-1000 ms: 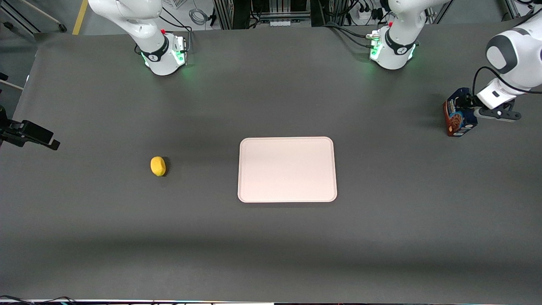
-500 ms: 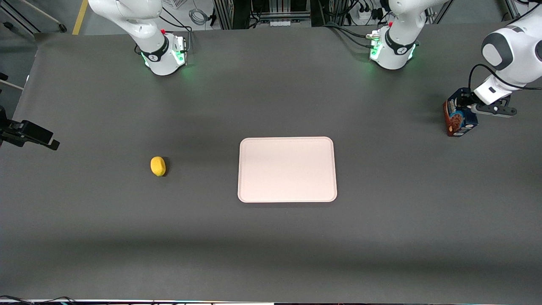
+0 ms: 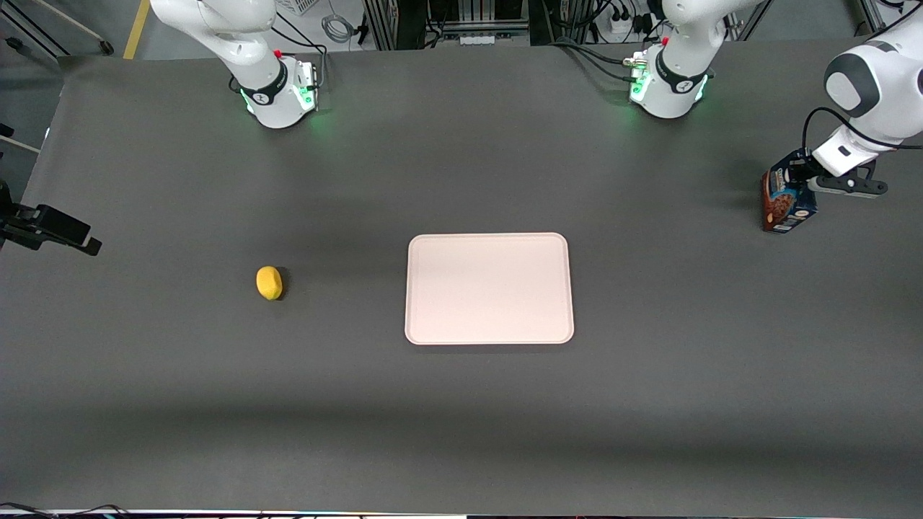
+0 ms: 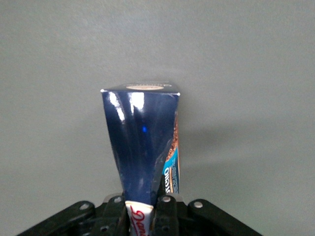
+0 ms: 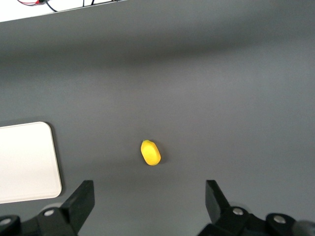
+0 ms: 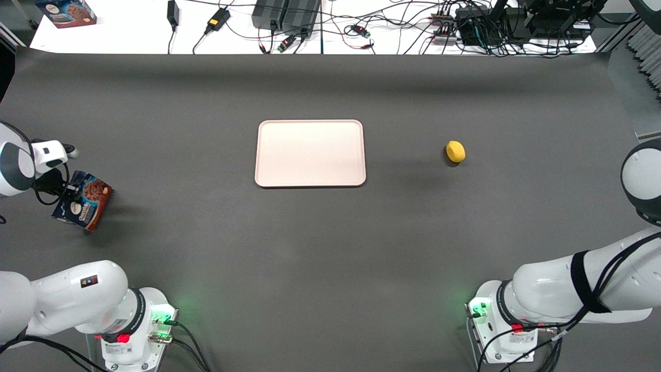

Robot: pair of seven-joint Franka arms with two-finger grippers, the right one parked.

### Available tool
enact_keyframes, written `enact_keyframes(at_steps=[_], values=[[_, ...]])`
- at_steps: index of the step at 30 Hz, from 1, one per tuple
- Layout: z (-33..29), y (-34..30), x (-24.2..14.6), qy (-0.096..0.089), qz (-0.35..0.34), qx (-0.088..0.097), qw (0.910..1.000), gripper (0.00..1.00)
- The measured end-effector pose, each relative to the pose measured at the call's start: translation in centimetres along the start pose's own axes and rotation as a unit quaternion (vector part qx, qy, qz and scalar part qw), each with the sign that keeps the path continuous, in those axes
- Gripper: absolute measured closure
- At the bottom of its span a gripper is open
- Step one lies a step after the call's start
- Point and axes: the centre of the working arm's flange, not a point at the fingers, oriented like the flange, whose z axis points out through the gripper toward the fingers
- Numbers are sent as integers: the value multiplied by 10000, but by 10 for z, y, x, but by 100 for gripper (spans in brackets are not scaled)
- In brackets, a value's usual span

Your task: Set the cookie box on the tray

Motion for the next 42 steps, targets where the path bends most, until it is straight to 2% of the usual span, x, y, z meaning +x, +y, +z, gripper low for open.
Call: enact_keyframes(at_steps=[3, 6, 12, 15, 21, 26, 28, 34, 38, 42], values=[[-16, -2, 10, -32, -27, 24, 10000, 81], [-48, -2, 27, -148, -102, 47, 9998, 81], [-155, -2, 63, -362, -241, 190, 9989, 81], [-219, -3, 74, -356, -295, 266, 9986, 81], [-338, 8, 86, -229, -368, 415, 9982, 81], [-390, 46, 110, -158, -458, 513, 9975, 81], [-398, 69, 125, -124, -488, 479, 9976, 81], [-395, 148, 171, -121, -600, 204, 9979, 81], [-377, 210, 196, -280, -592, 67, 9978, 81], [-349, 271, 218, -515, -611, -155, 9967, 81]])
